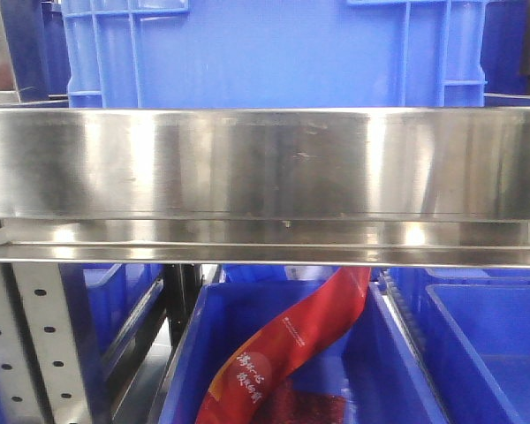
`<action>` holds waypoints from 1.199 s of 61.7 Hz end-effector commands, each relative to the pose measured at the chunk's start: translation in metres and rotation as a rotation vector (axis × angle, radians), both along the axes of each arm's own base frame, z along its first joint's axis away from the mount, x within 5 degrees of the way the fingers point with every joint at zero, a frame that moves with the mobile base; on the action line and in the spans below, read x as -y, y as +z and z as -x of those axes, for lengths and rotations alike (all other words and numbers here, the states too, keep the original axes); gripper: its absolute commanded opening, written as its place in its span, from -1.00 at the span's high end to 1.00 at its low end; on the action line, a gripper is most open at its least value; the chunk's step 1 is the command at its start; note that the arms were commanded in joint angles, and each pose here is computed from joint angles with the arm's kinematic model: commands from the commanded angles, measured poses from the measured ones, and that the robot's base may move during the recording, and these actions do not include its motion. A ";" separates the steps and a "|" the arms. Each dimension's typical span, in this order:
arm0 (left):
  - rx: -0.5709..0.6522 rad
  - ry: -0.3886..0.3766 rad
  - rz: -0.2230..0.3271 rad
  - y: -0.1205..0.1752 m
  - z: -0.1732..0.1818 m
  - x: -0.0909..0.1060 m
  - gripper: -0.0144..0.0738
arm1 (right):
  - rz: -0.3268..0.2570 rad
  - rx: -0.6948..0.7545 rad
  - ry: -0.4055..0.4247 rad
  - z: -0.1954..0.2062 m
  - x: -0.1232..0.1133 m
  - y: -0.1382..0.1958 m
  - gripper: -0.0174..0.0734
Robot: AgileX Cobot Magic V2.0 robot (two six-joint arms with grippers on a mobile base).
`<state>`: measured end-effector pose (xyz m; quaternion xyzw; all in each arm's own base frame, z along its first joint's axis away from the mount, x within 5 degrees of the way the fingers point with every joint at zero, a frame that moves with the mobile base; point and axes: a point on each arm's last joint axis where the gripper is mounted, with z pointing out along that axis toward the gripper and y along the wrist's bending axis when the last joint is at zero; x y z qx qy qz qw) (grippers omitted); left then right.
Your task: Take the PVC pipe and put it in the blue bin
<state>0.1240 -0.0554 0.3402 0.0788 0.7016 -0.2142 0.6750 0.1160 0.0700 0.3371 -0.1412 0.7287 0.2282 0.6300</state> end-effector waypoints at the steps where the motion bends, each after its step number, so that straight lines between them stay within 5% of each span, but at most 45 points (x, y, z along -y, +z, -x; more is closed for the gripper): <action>1: 0.020 -0.001 0.007 0.002 0.001 0.000 0.92 | -0.008 0.018 0.003 0.001 0.000 0.002 0.98; 17: 0.020 -0.001 0.007 0.002 0.001 0.000 0.92 | 0.005 0.026 0.000 0.005 0.003 0.002 0.98; 28: 0.020 -0.001 0.007 0.002 0.001 0.000 0.92 | 0.097 0.144 -0.081 0.022 0.025 -0.005 0.98; 50: 0.020 -0.001 0.007 0.002 0.001 0.000 0.92 | 0.086 0.154 -0.382 0.054 0.061 -0.084 0.98; 64: 0.020 -0.001 0.007 0.002 0.001 0.000 0.92 | 0.057 0.145 -0.442 0.060 0.065 -0.130 0.98; 74: 0.019 -0.001 0.007 0.002 0.001 0.000 0.92 | 0.024 0.190 -0.445 0.060 0.065 -0.126 0.98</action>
